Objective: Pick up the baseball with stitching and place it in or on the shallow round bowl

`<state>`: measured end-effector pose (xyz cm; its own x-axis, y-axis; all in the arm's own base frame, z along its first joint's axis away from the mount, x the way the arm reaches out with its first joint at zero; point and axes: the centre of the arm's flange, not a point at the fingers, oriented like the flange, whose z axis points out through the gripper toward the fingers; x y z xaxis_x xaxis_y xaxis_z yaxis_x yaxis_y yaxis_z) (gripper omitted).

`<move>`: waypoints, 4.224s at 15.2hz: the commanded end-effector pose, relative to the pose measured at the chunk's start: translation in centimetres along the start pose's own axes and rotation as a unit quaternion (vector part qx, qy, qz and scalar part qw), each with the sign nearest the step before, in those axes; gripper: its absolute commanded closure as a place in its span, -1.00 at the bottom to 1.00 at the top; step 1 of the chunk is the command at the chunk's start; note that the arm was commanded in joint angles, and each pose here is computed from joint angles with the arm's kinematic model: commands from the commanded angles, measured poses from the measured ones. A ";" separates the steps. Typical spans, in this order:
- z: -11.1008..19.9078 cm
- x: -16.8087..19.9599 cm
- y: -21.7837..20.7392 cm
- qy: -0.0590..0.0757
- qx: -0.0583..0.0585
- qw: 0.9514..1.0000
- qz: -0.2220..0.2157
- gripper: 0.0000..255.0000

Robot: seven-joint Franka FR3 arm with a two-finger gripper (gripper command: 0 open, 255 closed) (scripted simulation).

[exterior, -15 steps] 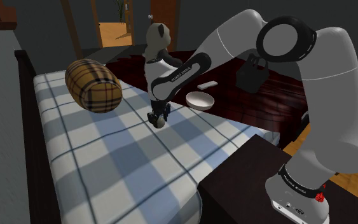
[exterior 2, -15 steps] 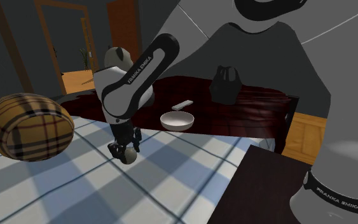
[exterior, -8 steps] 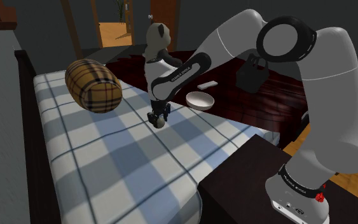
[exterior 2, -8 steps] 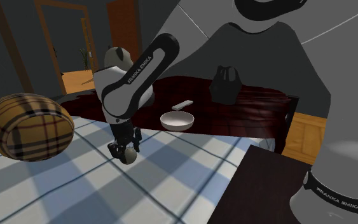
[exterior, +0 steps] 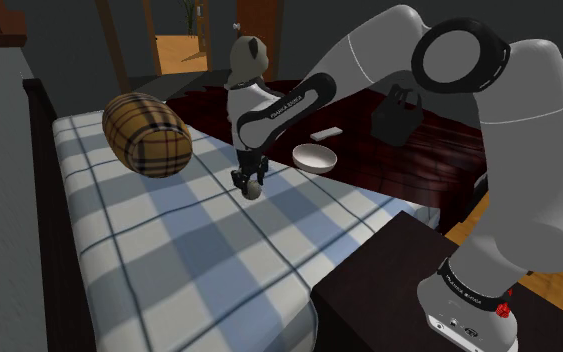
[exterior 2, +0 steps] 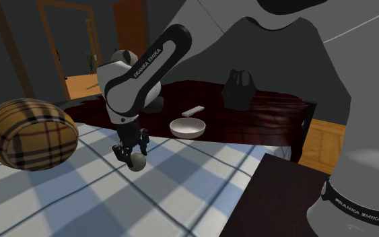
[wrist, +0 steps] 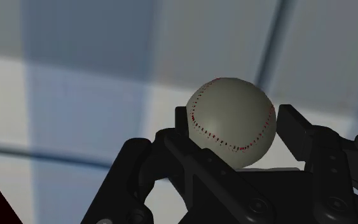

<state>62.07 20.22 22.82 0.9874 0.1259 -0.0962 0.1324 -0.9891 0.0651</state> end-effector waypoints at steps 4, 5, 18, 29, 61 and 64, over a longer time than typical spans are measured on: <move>-2.6 -0.3 0.2 0.000 0.000 1.000 0.000 1.00; -3.2 -0.4 0.2 0.000 0.000 1.000 0.000 1.00; -10.0 -1.0 0.7 0.000 0.000 1.000 0.000 1.00; -9.8 -1.7 13.9 0.000 0.000 1.000 0.000 1.00; -1.0 -2.0 35.5 0.000 0.000 1.000 0.000 1.00; -1.0 -2.0 35.5 0.000 0.000 1.000 0.000 1.00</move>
<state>64.87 -15.02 26.38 0.9873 0.1259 -0.0968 0.1325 -0.9891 0.0649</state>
